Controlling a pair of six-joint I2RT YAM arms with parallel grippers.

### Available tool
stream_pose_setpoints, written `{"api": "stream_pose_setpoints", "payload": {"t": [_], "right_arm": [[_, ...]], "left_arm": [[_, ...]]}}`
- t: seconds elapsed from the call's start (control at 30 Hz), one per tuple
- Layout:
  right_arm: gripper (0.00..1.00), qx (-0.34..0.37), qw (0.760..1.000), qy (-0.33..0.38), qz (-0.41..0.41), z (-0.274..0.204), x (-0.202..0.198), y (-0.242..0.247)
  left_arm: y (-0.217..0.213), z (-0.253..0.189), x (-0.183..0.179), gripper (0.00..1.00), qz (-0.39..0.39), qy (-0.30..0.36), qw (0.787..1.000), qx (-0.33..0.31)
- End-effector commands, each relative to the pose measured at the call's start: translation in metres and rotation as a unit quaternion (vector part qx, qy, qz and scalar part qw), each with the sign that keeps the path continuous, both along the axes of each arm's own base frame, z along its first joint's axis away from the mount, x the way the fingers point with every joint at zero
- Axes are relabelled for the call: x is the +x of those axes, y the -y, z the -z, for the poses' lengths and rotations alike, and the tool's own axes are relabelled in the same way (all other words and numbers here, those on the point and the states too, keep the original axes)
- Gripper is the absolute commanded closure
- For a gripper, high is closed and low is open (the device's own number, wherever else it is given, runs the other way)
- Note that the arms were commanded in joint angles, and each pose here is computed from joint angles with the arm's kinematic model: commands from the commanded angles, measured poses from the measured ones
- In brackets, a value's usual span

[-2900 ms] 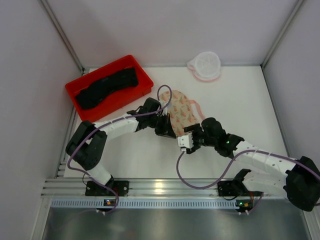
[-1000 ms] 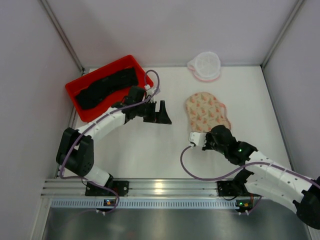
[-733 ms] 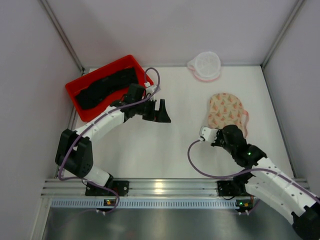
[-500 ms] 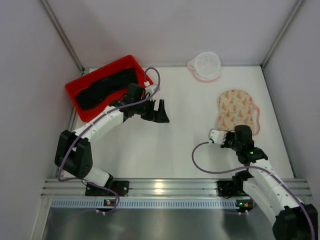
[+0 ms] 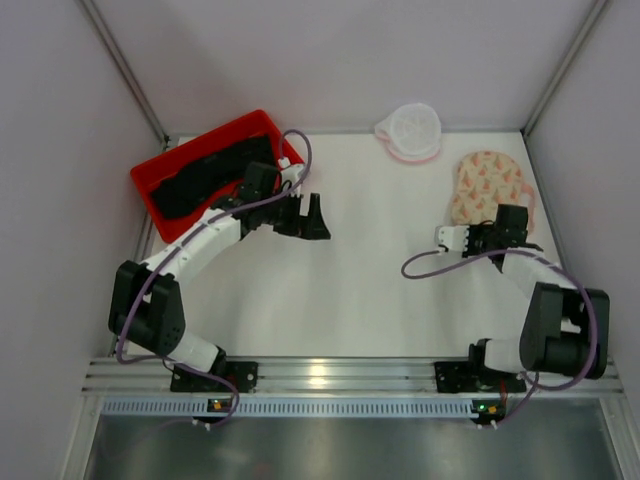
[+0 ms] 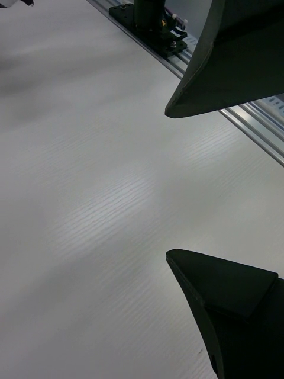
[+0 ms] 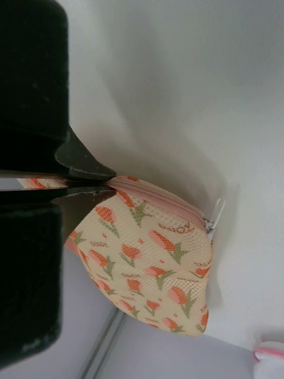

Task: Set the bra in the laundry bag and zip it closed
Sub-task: Move the laundry bag to the corner of the board.

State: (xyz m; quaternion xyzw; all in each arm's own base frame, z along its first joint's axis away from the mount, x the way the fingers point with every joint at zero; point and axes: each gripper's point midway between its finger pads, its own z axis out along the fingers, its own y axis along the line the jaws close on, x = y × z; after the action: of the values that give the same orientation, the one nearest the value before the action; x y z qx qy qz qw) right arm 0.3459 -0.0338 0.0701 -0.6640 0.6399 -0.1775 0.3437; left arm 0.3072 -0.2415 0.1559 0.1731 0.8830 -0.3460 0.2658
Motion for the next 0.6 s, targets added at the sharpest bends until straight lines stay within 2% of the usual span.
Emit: {"api": "stream_pose_setpoints", "payload": {"t": [0.0,0.1,0.2,0.27,0.3,0.4,0.47,0.5,0.57], "right_arm": [[1.0,-0.045,0.995,0.06,-0.07,-0.019,0.042,0.008],[0.99,-0.081,0.991,0.06,-0.091,-0.009,0.052,0.023],[0.85,-0.098,0.99,0.06,-0.078,-0.01,0.064,0.037],[0.61,-0.1,0.991,0.059,-0.06,-0.013,0.067,0.042],[0.45,-0.099,0.991,0.064,-0.054,-0.019,0.067,0.044],[0.27,-0.088,0.992,0.088,-0.034,-0.042,0.062,0.043],[0.2,-0.053,0.994,0.091,-0.011,-0.055,0.054,0.038],[0.11,-0.04,0.992,0.119,0.001,-0.083,0.053,0.035],[0.03,0.035,0.992,0.103,0.058,-0.096,0.044,0.03]], "left_arm": [[-0.004,-0.018,0.014,0.02,0.001,0.032,0.999,-0.012],[-0.013,-0.017,0.018,0.02,-0.01,0.035,0.999,-0.008],[-0.021,-0.016,0.02,0.02,-0.016,0.035,0.999,-0.009],[-0.026,-0.018,0.021,0.02,-0.022,0.036,0.999,-0.011],[-0.027,-0.019,0.021,0.02,-0.024,0.038,0.999,-0.012],[-0.032,-0.024,0.02,0.02,-0.027,0.049,0.998,-0.011],[-0.035,-0.031,0.019,0.02,-0.032,0.06,0.998,-0.012],[-0.035,-0.035,0.019,0.02,-0.033,0.067,0.997,-0.012],[-0.039,-0.048,0.024,0.02,-0.036,0.094,0.995,-0.008]]}}
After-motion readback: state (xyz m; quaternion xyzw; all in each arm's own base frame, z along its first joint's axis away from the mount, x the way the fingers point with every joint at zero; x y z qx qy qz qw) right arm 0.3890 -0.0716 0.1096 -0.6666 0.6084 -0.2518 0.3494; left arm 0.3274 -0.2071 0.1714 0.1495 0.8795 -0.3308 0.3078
